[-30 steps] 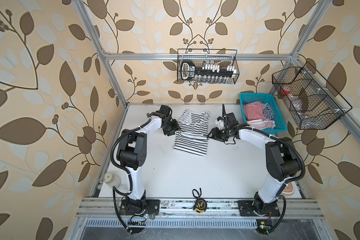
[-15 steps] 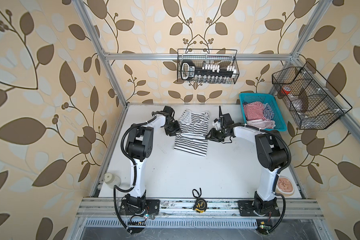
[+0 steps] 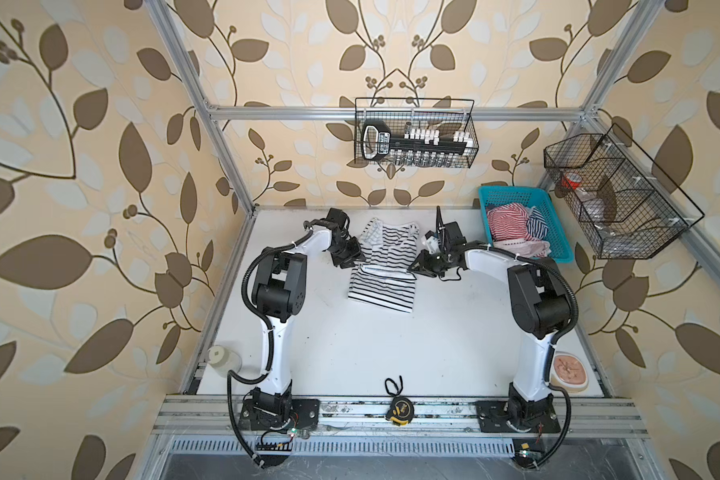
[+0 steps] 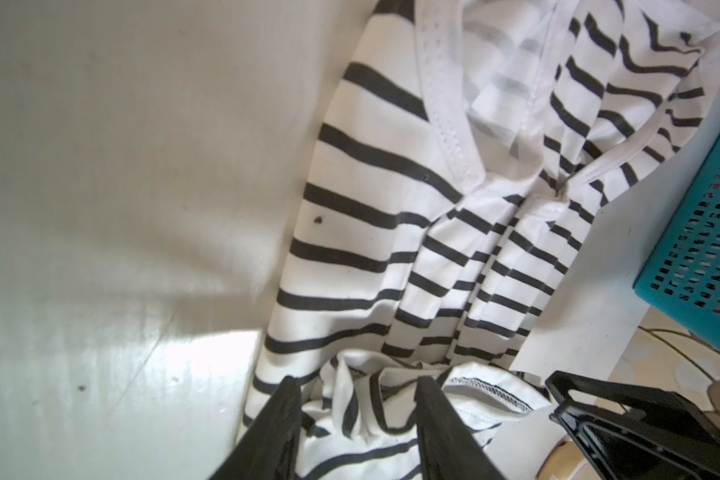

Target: Fold and stack the tank tops

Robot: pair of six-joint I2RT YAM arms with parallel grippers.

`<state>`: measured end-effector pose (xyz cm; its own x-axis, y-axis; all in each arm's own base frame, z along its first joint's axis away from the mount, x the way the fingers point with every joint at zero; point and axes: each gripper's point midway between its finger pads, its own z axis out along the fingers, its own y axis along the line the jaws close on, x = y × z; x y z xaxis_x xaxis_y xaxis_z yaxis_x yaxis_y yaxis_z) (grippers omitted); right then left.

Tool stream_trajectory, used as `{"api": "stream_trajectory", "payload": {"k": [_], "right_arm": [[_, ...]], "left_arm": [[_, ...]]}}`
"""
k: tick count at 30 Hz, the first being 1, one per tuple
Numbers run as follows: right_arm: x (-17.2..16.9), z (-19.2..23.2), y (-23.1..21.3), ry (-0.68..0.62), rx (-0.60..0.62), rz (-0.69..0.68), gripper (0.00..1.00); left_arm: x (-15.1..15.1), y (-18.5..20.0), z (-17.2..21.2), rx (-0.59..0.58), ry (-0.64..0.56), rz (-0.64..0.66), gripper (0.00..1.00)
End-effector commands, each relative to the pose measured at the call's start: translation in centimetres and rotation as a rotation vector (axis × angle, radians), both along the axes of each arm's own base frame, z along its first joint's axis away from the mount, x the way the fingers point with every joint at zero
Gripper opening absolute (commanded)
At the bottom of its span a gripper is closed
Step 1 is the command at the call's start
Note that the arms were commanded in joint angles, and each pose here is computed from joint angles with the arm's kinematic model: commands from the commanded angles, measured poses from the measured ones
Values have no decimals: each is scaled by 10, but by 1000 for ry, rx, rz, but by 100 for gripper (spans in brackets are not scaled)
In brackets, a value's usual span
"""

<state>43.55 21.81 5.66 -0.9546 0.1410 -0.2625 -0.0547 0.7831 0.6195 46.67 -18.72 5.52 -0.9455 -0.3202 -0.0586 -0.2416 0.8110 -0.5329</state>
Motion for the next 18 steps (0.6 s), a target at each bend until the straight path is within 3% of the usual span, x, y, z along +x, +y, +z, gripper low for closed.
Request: {"api": "stream_trajectory", "payload": {"k": [1, 7, 11, 15, 18], "right_arm": [[4, -2, 8, 4, 15, 17, 25], [0, -7, 10, 18, 3, 41, 41], [-2, -10, 12, 24, -7, 54, 43], [-2, -12, 15, 31, -8, 63, 30], [-3, -11, 15, 33, -8, 63, 12]], "left_arm": [[0, -14, 9, -29, -15, -48, 44], [-1, -18, 12, -38, -16, -55, 39], [-3, -22, 10, -39, -11, -64, 32], [-5, -24, 7, -38, -3, -71, 23], [-5, -23, 8, -35, -4, -72, 11]]}}
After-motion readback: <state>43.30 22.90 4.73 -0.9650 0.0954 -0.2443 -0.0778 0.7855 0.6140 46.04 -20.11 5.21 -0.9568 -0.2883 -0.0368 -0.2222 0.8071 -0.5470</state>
